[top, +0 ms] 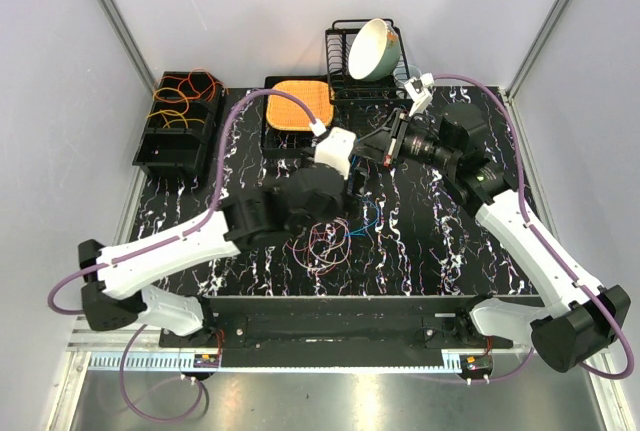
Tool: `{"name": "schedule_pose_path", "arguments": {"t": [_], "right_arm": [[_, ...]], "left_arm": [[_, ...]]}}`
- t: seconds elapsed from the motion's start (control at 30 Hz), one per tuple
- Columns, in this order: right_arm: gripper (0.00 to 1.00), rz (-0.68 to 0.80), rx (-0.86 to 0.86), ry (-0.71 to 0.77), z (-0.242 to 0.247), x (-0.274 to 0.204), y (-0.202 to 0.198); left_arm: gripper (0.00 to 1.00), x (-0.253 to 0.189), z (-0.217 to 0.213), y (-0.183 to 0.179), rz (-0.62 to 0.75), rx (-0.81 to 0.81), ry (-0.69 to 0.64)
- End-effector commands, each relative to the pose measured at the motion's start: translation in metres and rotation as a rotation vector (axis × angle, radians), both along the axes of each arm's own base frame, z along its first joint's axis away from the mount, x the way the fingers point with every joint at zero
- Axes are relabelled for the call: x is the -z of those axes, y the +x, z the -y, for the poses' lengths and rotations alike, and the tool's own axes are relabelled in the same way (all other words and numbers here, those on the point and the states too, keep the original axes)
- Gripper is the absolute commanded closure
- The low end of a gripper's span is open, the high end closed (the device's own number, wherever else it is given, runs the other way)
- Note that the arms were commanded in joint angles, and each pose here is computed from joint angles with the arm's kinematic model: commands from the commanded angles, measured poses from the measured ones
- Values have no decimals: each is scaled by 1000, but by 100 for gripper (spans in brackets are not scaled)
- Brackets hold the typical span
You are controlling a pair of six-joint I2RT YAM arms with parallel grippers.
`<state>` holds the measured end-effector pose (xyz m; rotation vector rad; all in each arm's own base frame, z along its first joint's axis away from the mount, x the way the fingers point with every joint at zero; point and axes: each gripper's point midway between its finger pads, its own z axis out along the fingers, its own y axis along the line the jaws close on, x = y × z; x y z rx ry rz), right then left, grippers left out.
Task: Untangle the cables
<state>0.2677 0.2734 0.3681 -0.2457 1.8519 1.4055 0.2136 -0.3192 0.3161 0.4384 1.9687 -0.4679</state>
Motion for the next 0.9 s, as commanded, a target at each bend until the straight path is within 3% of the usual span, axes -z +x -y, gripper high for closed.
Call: {"name": "schedule_pose_path", "arguments": {"t": [0.0,0.1,0.2,0.57,0.7,0.8,0.87], "right_arm": [[100,52,40,40,5,-28,-3],[100,57,44,47,6,-32,-6],[100,58,48,49,8,-33,-8],[100,43,36,62,7,-36,-11],[100,47,33,68,8,-39,-13],[100,52,36,72,9,-42,-15],[100,55,38,72,9,-42,-15]], "left_arm": [[32,-17,10,18,41,-151,-111],[49,-10,9,22,32,-207,-127],[57,-5,6,25,38,-246,-123],[55,7,9,30,40,-278,-102],[59,8,11,35,56,-302,-98],[74,10,18,39,62,-301,-93],[100,10,23,41,66,-301,-91]]}}
